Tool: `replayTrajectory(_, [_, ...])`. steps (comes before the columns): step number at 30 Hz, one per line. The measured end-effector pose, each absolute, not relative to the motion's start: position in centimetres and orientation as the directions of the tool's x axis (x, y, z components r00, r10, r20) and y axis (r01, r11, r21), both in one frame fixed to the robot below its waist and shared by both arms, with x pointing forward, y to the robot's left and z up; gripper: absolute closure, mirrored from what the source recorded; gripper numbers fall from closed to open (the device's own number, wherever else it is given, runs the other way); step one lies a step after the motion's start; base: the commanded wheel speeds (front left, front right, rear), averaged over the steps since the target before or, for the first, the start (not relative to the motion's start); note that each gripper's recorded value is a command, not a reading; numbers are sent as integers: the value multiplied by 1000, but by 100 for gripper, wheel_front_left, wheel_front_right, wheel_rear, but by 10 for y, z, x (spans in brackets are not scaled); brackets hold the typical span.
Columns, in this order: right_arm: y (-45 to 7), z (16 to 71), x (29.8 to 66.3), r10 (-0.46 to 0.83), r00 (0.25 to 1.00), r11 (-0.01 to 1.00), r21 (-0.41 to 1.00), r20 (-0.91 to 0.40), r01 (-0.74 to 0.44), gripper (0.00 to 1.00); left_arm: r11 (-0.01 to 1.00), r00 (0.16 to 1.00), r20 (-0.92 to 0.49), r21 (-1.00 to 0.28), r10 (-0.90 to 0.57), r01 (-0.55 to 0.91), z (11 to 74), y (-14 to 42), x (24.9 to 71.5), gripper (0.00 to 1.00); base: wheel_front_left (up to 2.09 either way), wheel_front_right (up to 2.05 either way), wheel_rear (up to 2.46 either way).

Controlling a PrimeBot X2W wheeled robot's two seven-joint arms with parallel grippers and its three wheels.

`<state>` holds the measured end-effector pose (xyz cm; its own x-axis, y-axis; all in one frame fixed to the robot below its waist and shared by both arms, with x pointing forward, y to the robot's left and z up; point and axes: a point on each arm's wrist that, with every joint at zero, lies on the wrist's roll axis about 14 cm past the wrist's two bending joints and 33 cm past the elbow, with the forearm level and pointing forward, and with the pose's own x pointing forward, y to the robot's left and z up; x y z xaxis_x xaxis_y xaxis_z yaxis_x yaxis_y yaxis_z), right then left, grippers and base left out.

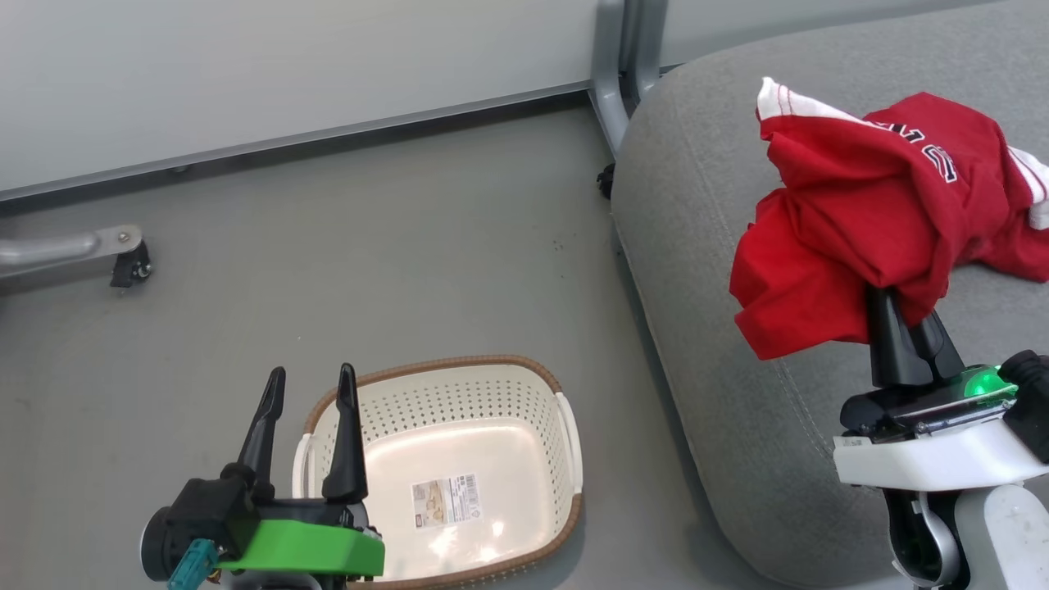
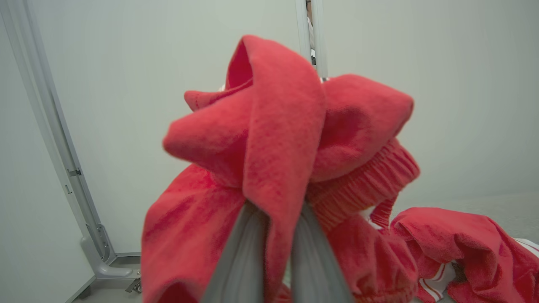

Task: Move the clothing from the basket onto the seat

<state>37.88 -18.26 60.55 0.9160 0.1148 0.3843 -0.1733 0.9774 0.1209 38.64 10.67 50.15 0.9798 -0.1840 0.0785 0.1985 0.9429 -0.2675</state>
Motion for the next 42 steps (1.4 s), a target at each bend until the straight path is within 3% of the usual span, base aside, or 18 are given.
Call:
replayTrajectory(10, [-232, 612, 360, -30, 919, 993, 114, 393, -16, 100, 894, 935, 94, -273, -342, 355, 501, 50, 406, 0, 0, 0, 0])
replayTrajectory(21, [-298, 612, 310, -255, 892, 967, 113, 374, 230, 100, 775, 829, 111, -308, -548, 553, 497, -32, 415, 0, 0, 0, 0])
replayTrajectory(28, [-345, 614, 260, -438, 821, 896, 97, 368, 434, 100, 629, 687, 138, -306, -714, 715, 498, -99, 403, 0, 0, 0, 0])
replayTrajectory(37, [-356, 613, 239, -506, 784, 855, 86, 359, 512, 100, 545, 609, 140, -321, -781, 774, 494, -128, 393, 0, 3, 3, 3])
replayTrajectory(42, [-351, 613, 242, -495, 789, 861, 86, 363, 501, 100, 547, 610, 143, -318, -779, 774, 495, -127, 395, 0, 9, 9, 9])
